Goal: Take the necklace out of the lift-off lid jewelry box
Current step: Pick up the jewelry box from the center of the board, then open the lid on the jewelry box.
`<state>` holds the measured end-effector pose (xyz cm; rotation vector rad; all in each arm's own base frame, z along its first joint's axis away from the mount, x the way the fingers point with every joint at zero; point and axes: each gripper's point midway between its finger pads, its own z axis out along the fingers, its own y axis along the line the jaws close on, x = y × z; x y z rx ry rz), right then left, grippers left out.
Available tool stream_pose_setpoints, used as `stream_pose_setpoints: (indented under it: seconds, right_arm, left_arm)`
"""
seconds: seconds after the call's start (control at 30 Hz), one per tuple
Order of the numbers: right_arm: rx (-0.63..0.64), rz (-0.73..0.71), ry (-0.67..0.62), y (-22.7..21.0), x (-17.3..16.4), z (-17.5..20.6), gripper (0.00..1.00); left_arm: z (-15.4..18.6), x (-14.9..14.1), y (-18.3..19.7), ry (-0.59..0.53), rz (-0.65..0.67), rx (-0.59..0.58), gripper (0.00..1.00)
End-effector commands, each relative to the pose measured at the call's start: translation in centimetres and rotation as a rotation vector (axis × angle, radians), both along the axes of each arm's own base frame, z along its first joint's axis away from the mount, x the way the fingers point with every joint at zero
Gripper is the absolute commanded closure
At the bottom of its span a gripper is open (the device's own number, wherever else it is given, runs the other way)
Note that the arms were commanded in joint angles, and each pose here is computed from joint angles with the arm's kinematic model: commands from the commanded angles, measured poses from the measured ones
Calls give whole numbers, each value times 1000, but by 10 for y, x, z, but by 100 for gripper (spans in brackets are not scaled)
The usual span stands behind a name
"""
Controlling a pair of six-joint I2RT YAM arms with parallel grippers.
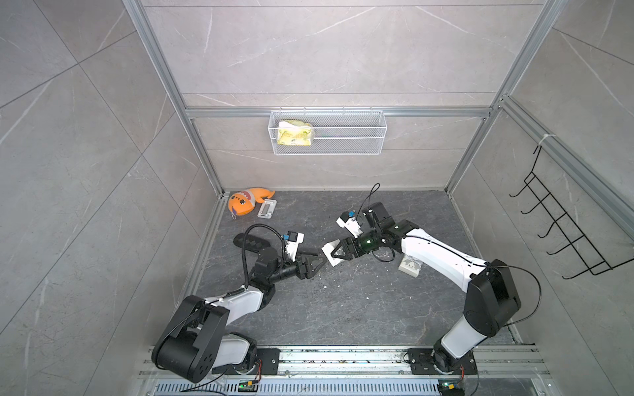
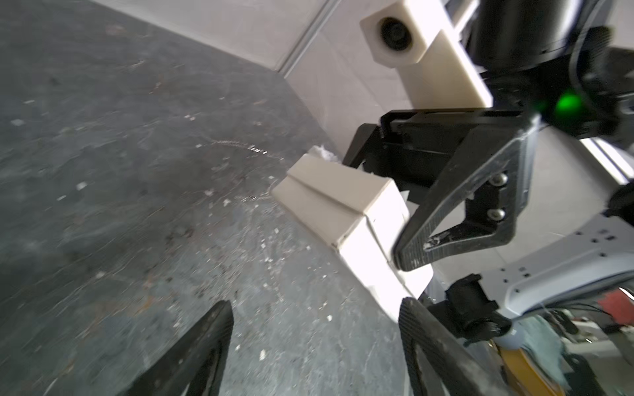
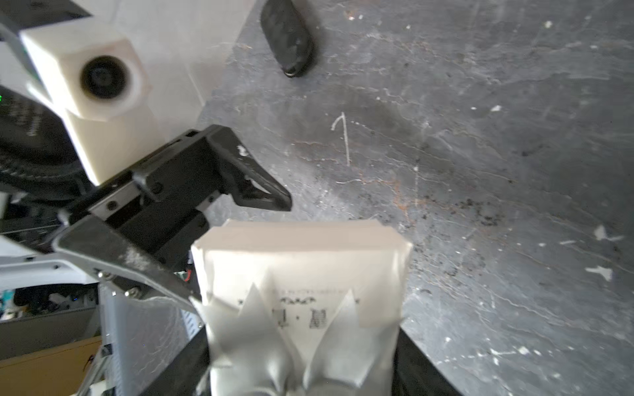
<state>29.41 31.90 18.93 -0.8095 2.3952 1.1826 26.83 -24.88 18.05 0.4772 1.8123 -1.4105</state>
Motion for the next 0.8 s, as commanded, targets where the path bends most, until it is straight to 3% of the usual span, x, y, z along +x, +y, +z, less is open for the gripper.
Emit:
stream_pose_setpoints:
  seconds: [0.0,0.4,0.77]
  right_arm:
    - [182,72,7,7,-12,35,34]
    - [352,132,-26,7,-16,74,35]
    - [402,164,-24,12,-19,88,36]
  left_arm:
    - [67,-15,-9,-191,-141,-170,19]
    - [77,-11,-8,-186,-127,-203,18]
    - [81,-4,-8,-189,-92,-214,18]
